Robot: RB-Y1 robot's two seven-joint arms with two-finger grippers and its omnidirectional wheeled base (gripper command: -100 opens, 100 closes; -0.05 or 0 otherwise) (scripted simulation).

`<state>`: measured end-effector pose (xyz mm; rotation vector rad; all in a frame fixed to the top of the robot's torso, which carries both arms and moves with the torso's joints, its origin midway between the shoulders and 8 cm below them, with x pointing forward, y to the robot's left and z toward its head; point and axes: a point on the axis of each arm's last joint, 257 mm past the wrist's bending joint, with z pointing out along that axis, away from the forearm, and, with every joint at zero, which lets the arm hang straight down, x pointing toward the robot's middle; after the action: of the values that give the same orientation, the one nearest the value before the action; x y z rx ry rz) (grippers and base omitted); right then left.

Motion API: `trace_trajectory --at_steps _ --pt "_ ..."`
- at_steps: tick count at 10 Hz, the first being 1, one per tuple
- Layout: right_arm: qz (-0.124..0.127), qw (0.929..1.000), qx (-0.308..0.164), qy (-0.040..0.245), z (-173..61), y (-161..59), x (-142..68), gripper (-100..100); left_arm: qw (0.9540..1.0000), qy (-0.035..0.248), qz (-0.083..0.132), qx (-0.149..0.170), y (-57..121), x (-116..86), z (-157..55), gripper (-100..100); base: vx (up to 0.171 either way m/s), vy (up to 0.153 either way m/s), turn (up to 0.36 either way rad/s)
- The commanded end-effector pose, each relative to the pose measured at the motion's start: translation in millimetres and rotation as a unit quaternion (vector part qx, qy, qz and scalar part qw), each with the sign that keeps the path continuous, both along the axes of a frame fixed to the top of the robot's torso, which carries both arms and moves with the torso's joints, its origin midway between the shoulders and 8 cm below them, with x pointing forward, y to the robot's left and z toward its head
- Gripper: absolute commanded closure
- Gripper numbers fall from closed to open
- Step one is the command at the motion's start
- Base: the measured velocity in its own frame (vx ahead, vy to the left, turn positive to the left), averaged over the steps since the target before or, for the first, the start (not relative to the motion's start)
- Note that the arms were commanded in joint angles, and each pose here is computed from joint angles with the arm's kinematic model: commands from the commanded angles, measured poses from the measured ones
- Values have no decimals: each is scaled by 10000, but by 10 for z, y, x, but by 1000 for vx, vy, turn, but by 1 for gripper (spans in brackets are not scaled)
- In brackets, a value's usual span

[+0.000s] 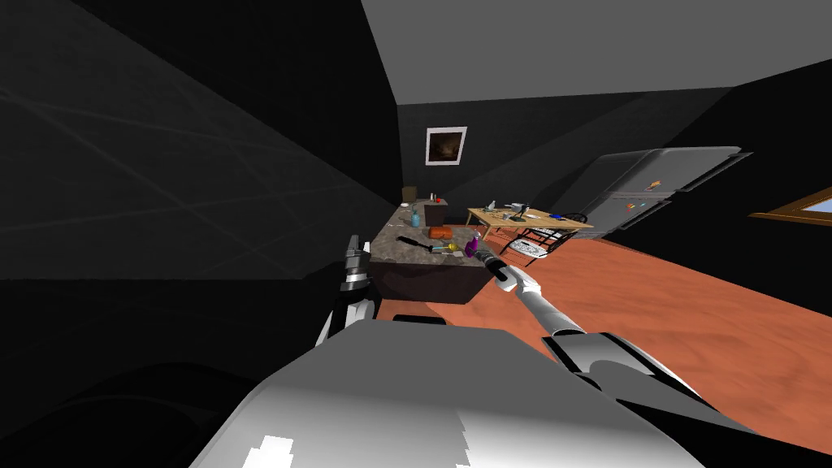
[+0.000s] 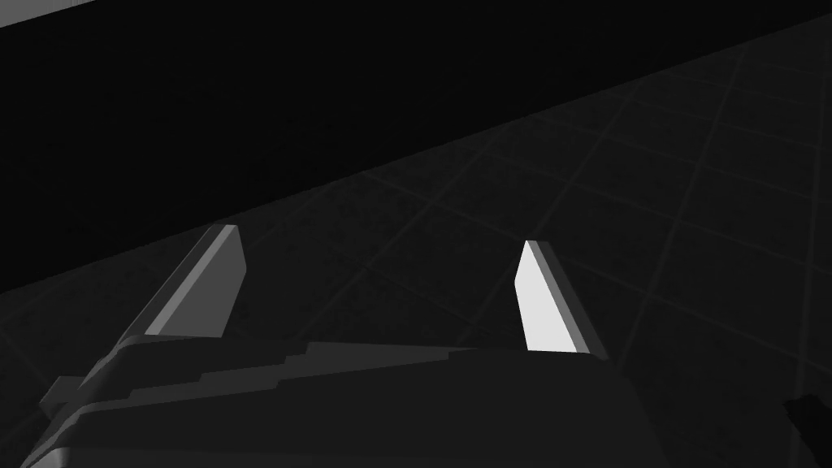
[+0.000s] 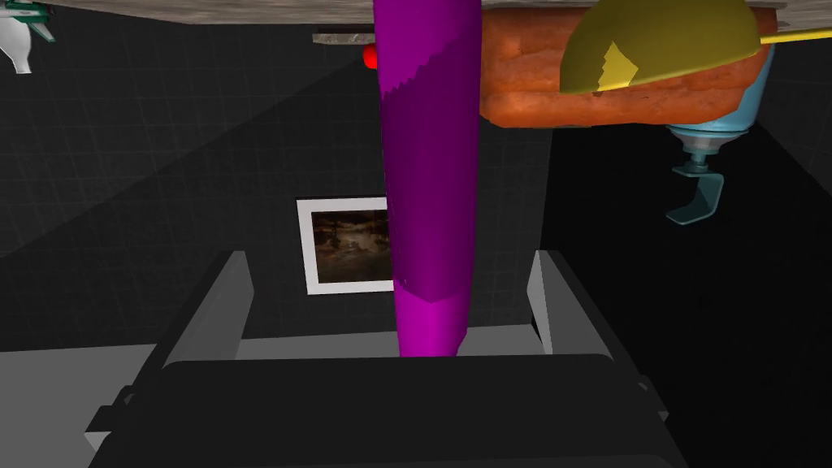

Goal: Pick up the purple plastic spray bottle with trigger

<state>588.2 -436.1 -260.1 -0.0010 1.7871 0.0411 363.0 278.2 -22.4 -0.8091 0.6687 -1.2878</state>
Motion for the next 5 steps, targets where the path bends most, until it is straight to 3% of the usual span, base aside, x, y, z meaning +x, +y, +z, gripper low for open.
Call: trace_trajectory --at_steps 1,3,4,5 --pt "-7 10000 -11 -59 104 -27 125 -100 10000 0 0 0 0 0 0 0 -30 37 19" --pt "-143 9999 -21 41 30 -154 127 -100 10000 0 0 0 0 0 0 0 -3 2 15" --pt "101 9999 -92 28 153 -91 220 -100 10000 0 0 1 0 0 0 0 -43 46 -265" --pt "57 9999 -97 -22 242 -120 303 -100 10000 1 1 0 1 0 0 0 -56 64 -142"
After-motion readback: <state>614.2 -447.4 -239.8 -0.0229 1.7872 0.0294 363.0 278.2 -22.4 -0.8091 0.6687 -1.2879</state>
